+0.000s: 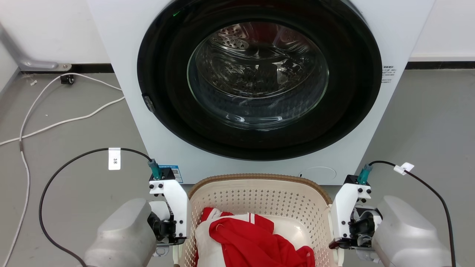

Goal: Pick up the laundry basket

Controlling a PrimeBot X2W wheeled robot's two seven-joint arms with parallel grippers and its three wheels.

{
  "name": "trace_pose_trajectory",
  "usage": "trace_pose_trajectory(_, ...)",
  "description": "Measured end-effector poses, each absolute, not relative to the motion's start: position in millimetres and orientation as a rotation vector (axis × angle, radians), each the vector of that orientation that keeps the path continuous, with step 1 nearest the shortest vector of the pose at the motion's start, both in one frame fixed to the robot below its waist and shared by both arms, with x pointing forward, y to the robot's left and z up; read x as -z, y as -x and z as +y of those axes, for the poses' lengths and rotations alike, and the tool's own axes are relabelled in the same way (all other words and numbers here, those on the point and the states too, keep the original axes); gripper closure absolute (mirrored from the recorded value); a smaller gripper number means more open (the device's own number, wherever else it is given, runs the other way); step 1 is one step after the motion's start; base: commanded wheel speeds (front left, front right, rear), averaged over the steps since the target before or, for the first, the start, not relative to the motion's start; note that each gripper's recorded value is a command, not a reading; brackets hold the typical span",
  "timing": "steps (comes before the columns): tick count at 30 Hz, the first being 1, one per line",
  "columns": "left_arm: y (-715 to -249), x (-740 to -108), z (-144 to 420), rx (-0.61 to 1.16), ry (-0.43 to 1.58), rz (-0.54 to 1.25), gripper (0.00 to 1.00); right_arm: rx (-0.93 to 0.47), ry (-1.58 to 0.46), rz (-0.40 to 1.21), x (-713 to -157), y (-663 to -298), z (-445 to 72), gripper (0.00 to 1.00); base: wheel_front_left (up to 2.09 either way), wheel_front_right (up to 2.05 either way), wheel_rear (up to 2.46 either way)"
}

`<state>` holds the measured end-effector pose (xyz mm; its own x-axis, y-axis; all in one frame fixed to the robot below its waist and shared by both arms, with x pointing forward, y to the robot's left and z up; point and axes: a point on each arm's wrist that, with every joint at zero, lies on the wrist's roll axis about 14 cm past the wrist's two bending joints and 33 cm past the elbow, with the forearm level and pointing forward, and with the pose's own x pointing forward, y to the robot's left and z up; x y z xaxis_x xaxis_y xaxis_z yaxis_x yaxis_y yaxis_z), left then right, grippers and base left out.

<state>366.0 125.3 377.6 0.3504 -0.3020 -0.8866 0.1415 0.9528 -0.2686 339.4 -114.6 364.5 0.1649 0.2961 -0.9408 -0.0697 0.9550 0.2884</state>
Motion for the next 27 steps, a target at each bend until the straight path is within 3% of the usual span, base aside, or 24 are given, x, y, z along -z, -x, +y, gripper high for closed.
trace_pose_trajectory(27, -365.8, -377.3, 126.6, 0.284, 0.161, 1.174, 1.00, -0.268, -0.203, 1.390, -362.2, -336.5, -112.5, 1.00, 0.00, 0.00, 0.00)
